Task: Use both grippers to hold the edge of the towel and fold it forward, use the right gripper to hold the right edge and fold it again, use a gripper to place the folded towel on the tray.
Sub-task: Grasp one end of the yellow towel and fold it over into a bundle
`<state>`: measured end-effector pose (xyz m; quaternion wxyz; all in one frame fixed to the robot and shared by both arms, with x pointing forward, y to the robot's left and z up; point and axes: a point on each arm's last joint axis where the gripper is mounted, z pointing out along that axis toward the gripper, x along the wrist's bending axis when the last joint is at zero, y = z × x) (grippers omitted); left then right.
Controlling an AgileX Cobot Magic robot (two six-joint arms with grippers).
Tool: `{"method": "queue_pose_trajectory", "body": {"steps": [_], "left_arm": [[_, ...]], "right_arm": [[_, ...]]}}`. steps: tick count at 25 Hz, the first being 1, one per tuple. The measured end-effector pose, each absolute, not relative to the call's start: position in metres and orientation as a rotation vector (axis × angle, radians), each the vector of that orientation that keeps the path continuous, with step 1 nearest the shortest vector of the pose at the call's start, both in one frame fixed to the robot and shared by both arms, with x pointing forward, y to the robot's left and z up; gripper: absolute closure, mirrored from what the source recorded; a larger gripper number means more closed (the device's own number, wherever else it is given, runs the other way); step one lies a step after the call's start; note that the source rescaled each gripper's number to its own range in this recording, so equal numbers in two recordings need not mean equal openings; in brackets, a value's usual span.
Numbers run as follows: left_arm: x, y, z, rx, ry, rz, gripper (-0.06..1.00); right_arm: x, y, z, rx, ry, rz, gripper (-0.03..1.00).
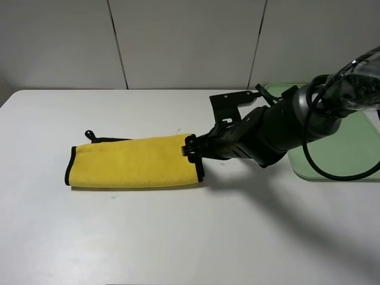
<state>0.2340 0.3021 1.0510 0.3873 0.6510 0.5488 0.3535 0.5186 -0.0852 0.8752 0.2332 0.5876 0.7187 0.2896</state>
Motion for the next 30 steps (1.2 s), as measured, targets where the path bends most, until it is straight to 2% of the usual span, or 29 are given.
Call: {"method": "queue_pose_trajectory", "body": {"steps": [25,27,30], "left_arm": [[0.234,0.302,1.051,1.657,1.397,0.899,-0.06],[0.234,0.302,1.051,1.657,1.397,0.899,-0.06],[0.234,0.302,1.051,1.657,1.397,0.899,-0.06]], "right_arm": [[0.513,-0.055,0.836,1.693,2.046,0.768,-0.03],[0.513,-0.054,0.835,1.691,2.048,0.765,0.02],[0.513,-0.053,0.835,1.714,2.040,0.772,0.19]]}}
